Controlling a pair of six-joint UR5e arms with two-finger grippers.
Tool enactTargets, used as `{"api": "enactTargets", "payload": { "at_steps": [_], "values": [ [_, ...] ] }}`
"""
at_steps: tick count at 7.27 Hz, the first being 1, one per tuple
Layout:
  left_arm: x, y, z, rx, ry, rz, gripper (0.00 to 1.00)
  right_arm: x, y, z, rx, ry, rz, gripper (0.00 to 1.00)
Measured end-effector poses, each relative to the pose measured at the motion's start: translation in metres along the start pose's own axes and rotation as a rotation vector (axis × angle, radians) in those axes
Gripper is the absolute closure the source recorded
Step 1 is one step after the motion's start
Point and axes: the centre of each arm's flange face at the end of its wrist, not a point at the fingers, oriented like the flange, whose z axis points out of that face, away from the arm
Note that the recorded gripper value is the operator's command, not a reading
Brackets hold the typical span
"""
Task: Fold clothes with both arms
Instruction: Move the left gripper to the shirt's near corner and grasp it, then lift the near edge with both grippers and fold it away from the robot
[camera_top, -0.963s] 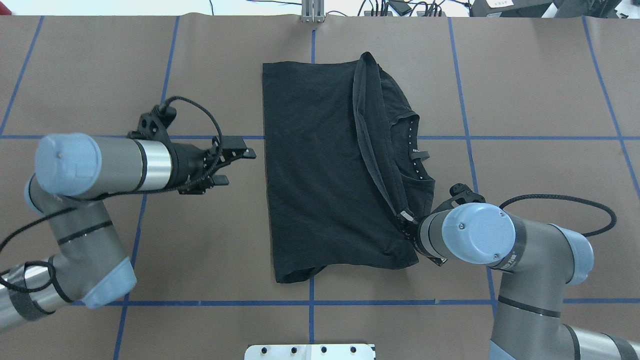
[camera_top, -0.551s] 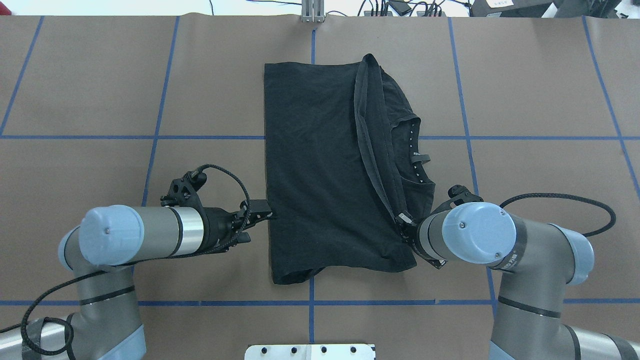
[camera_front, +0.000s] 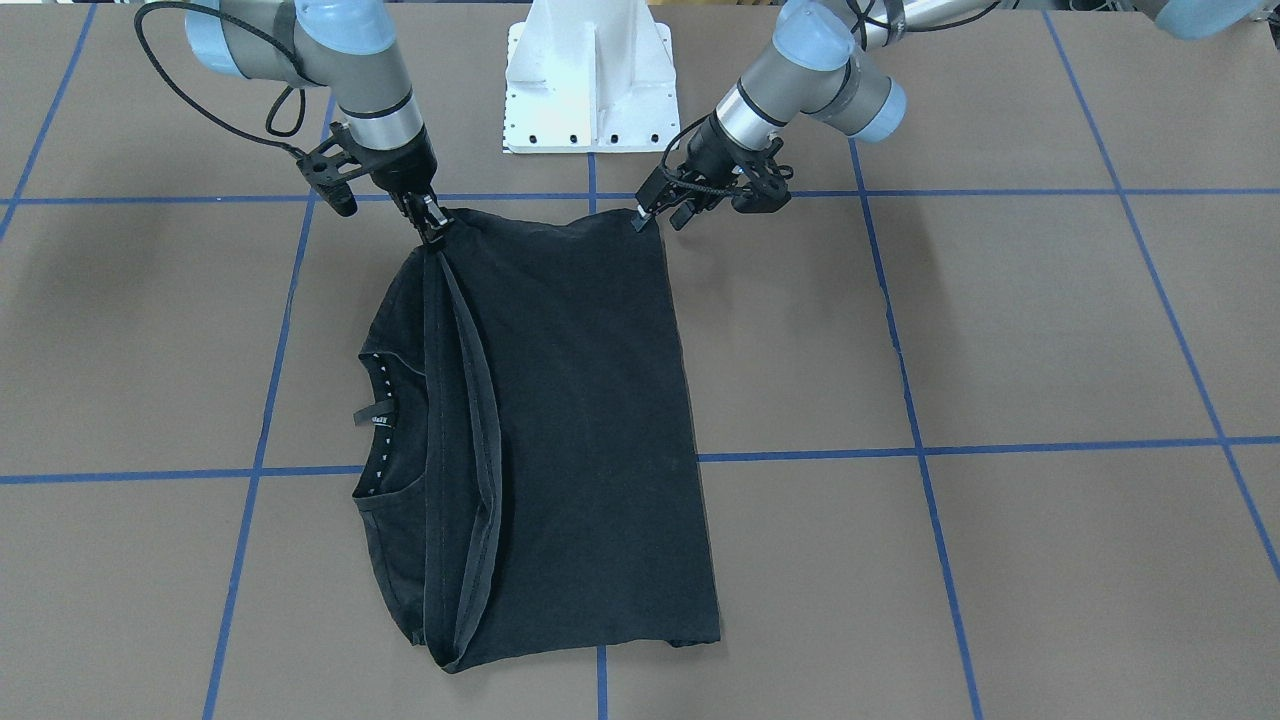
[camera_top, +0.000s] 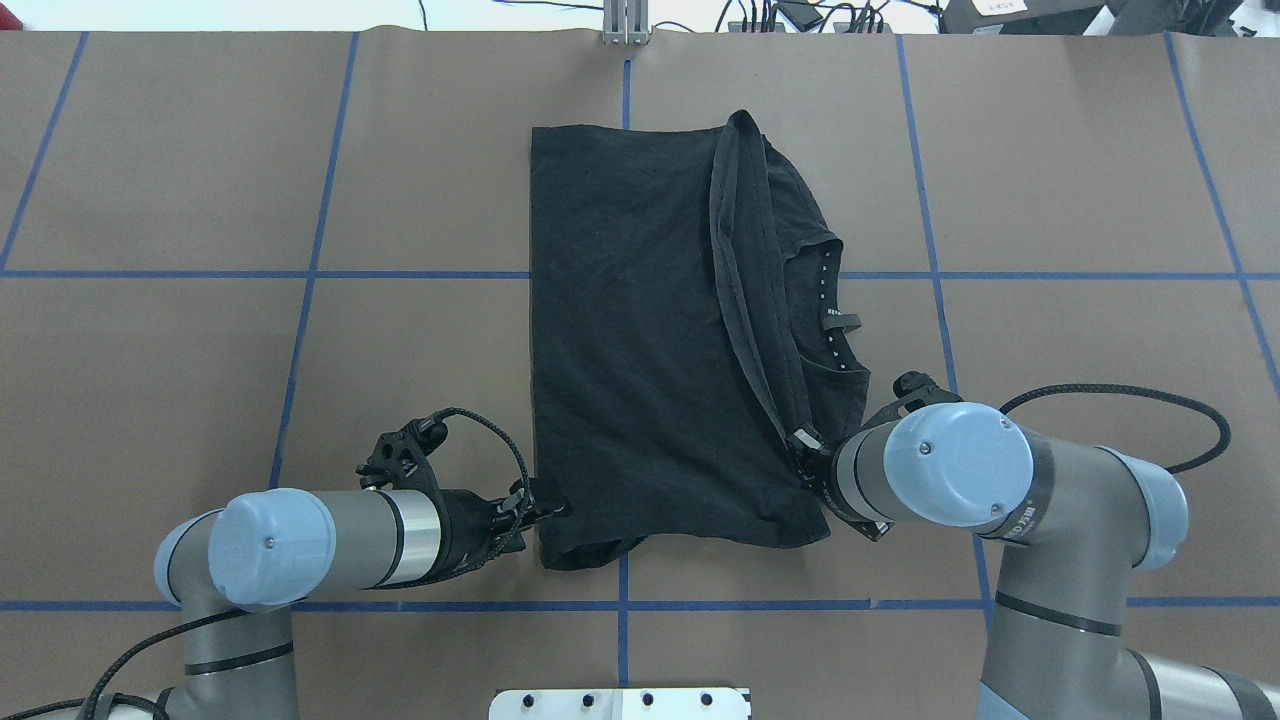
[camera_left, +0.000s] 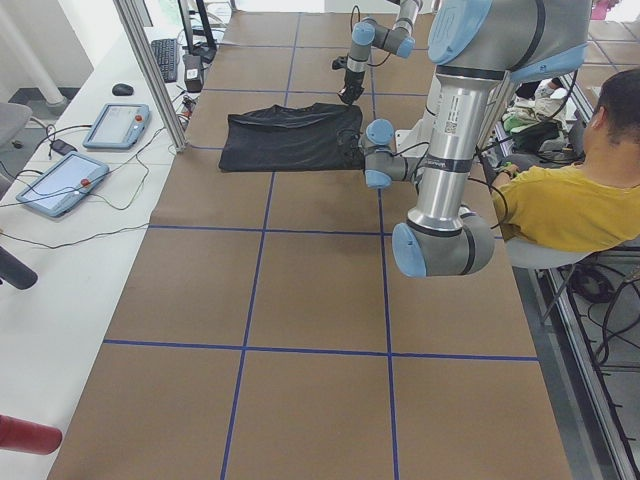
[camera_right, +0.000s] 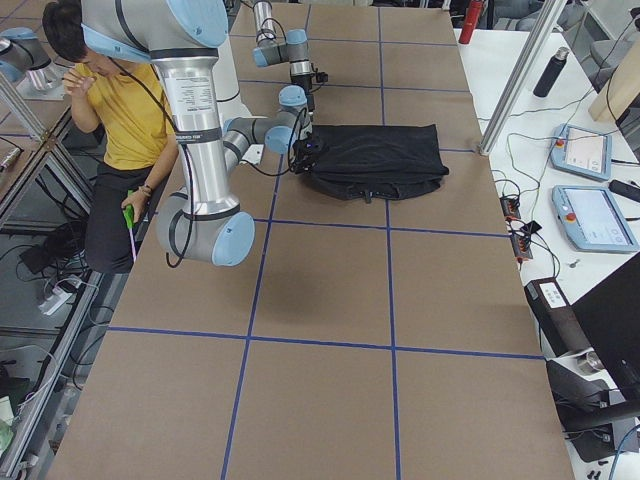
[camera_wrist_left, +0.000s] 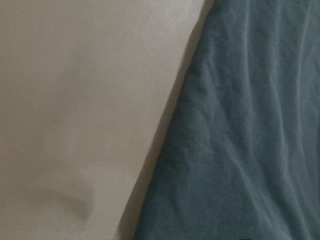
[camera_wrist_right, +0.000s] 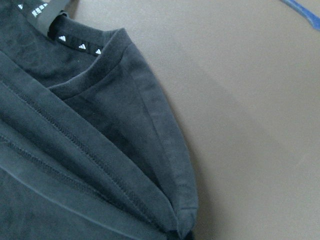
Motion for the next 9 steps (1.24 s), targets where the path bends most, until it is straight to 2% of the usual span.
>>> {"api": "enactTargets", "payload": {
  "at_steps": [2,3,5,9],
  "values": [
    [-0.007,0.009,0.007,-0.013,-0.017,0.002,0.41,-0.001,0.000,0.000,-0.001,-0.001,0.000,1.00],
    [-0.009,0.012,0.009,-0.017,-0.021,0.003,0.56,-0.001,0.000,0.000,-0.001,-0.001,0.000,1.00],
    [-0.009,0.013,0.010,-0.019,-0.022,0.002,0.98,0.000,0.000,0.000,-0.001,-0.002,0.000,1.00],
    [-0.005,0.016,0.005,-0.029,-0.012,0.002,1.00,0.000,0.000,0.000,-0.003,-0.002,-0.001,1.00]
  ]
}}
